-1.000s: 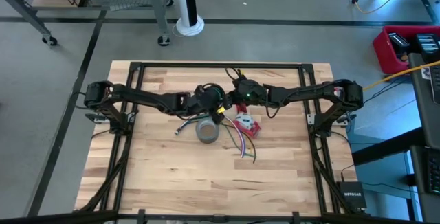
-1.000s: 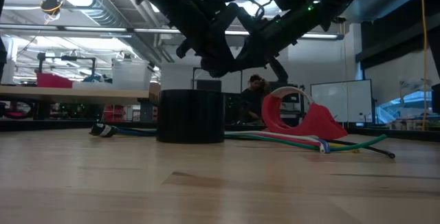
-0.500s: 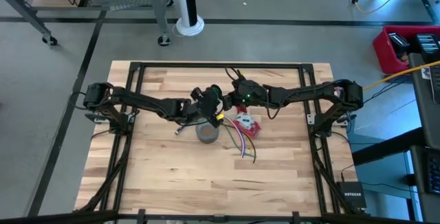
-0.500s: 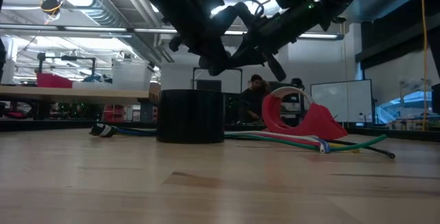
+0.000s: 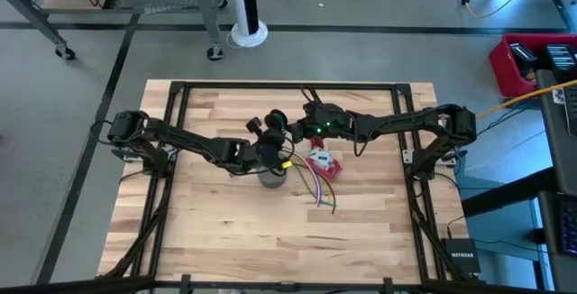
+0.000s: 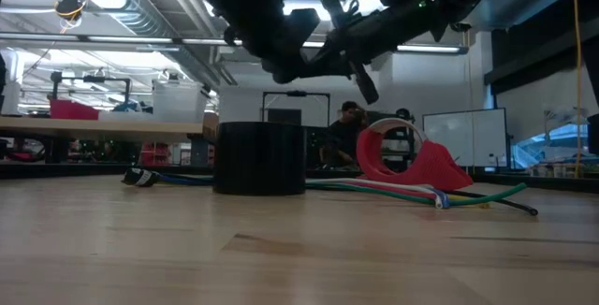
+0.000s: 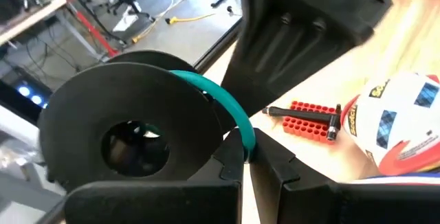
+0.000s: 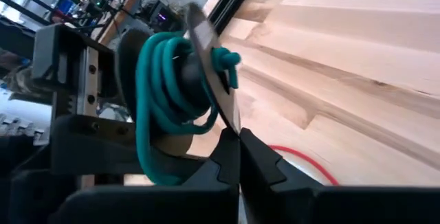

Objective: Coil cords
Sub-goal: Coil the green wire onto the black spool

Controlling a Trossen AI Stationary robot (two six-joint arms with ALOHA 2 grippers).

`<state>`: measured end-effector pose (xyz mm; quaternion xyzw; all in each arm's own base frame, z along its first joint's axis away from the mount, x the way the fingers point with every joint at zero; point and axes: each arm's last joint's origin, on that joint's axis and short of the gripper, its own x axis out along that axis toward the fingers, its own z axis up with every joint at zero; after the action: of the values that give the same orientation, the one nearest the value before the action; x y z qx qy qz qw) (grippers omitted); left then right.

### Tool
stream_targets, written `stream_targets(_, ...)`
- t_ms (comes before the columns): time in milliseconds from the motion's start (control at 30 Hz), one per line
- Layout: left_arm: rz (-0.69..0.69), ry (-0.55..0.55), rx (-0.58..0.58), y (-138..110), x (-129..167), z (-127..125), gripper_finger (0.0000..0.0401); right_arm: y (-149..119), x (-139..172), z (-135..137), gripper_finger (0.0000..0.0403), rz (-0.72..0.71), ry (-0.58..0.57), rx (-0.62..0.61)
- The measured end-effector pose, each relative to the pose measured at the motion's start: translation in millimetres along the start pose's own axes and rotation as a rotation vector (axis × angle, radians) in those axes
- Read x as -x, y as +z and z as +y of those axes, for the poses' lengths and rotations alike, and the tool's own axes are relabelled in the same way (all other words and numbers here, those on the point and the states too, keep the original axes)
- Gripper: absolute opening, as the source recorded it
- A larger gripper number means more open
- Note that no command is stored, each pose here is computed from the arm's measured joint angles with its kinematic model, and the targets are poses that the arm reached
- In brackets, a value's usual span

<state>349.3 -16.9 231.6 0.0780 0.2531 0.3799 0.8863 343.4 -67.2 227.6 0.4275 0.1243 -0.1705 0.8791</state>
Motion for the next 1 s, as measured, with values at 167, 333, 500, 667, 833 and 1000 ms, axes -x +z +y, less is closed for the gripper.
stream_targets(167, -0.032, -0.015, -0.061, 2.6, 5.5, -5.2, 0.0001, -0.1, 0.0, 0.9, 0.0, 0.009, 0.016, 0.0)
stream_targets(333, -0.053, 0.054, -0.073, 4.2, 6.8, -4.5, 0.0001, -1.2, 0.1, 2.0, 0.0, 0.041, 0.044, 0.001)
stream_targets(500, -0.048, 0.066, -0.081, 3.3, 6.7, -4.0, 0.0001, -2.0, 0.2, 2.0, 0.0, 0.06, 0.053, 0.001)
stream_targets(667, -0.047, 0.067, -0.083, 3.9, 7.9, -2.7, 0.0001, -2.2, 0.1, 2.1, 0.0, 0.062, 0.055, 0.001)
stream_targets(833, -0.059, 0.078, -0.087, 8.2, 11.6, 1.8, 0.0001, -2.0, 0.2, 2.3, 0.0, 0.062, 0.057, 0.001)
stream_targets(1000, -0.059, 0.083, -0.087, 8.4, 11.9, 2.2, 0.0001, -2.5, 0.2, 2.3, 0.0, 0.066, 0.058, 0.001)
